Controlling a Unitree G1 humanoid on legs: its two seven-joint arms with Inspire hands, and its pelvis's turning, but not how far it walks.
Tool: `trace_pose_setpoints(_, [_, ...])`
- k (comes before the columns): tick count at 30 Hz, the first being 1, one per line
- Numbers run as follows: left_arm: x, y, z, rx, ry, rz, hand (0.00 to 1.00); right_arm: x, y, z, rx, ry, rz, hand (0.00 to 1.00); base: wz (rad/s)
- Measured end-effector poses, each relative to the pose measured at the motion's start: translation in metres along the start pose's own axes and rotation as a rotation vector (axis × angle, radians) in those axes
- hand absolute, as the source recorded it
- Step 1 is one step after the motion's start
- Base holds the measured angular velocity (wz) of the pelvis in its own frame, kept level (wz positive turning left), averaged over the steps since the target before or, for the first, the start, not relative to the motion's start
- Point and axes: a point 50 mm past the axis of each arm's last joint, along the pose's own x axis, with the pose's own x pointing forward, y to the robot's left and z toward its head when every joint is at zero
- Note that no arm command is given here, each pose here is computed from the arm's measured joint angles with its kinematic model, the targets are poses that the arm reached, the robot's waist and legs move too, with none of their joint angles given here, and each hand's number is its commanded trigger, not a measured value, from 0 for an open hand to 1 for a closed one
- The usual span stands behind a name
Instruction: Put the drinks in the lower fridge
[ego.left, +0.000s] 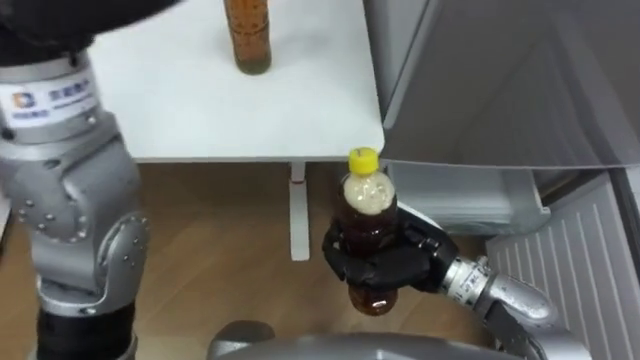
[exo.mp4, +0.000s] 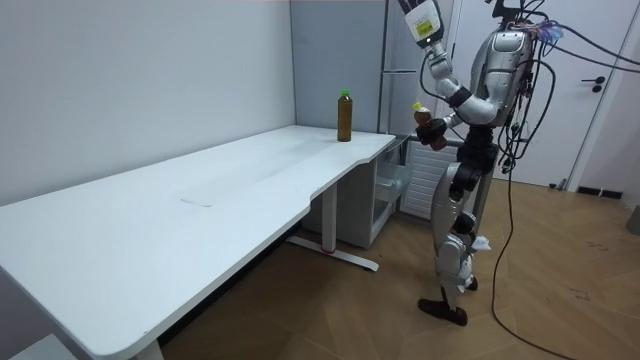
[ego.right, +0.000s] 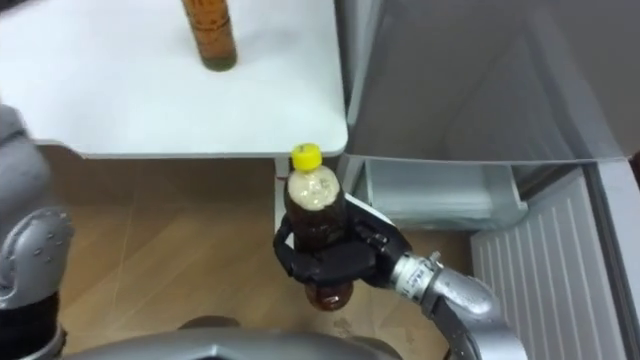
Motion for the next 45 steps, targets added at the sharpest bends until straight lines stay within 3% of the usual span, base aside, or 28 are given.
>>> trace_pose_setpoints(5, [0.0, 0.049, 0.018, 0.207, -0.096, 0.267, 0.0, -0.021, 0.001, -0.012, 0.04, 0.02, -0.076, 1.0, 0.06])
trace_pose_setpoints(10, [-0.017, 0.105, 0.02, 0.292, -0.035, 0.574, 0.0, -0.032, -0.001, -0.016, 0.046, 0.054, -0.121, 1.0, 0.03])
trace_pose_setpoints(12, [-0.031, 0.132, 0.014, 0.327, 0.054, 0.72, 0.0, -0.031, -0.002, -0.011, 0.019, 0.065, -0.13, 1.0, 0.0])
trace_pose_setpoints(16, [-0.064, 0.165, 0.004, 0.367, 0.214, 0.92, 0.0, -0.028, -0.003, -0.006, 0.006, 0.069, -0.146, 1.0, 0.02])
trace_pose_setpoints(20, [-0.119, 0.195, -0.01, 0.417, 0.47, 1.163, 0.0, -0.028, -0.005, -0.009, 0.028, 0.108, -0.186, 1.0, 0.0])
trace_pose_setpoints(24, [-0.167, 0.201, -0.024, 0.496, 0.72, 1.249, 0.0, -0.026, -0.006, -0.008, 0.019, 0.135, -0.19, 1.0, 0.0])
trace_pose_setpoints(31, [-0.223, 0.186, -0.045, 0.521, 1.067, 1.179, 0.0, -0.02, -0.011, 0.001, -0.024, 0.126, -0.173, 1.0, 0.04])
trace_pose_setpoints(35, [-0.269, 0.178, -0.048, 0.532, 1.315, 1.135, 0.0, -0.021, -0.011, -0.002, -0.007, 0.144, -0.167, 1.0, -0.01])
trace_pose_setpoints(36, [-0.288, 0.176, -0.043, 0.54, 1.413, 1.124, 0.0, -0.021, -0.011, -0.003, -0.002, 0.148, -0.17, 1.0, 0.0])
trace_pose_setpoints(39, [-0.322, 0.167, -0.037, 0.474, 1.597, 1.152, 0.0, -0.023, -0.014, -0.003, 0.008, 0.156, -0.183, 1.0, -0.04])
trace_pose_setpoints(45, [-0.376, 0.157, 0.001, 0.427, 1.914, 1.107, 0.0, -0.013, -0.022, 0.004, 0.005, 0.147, -0.186, 1.0, -0.11])
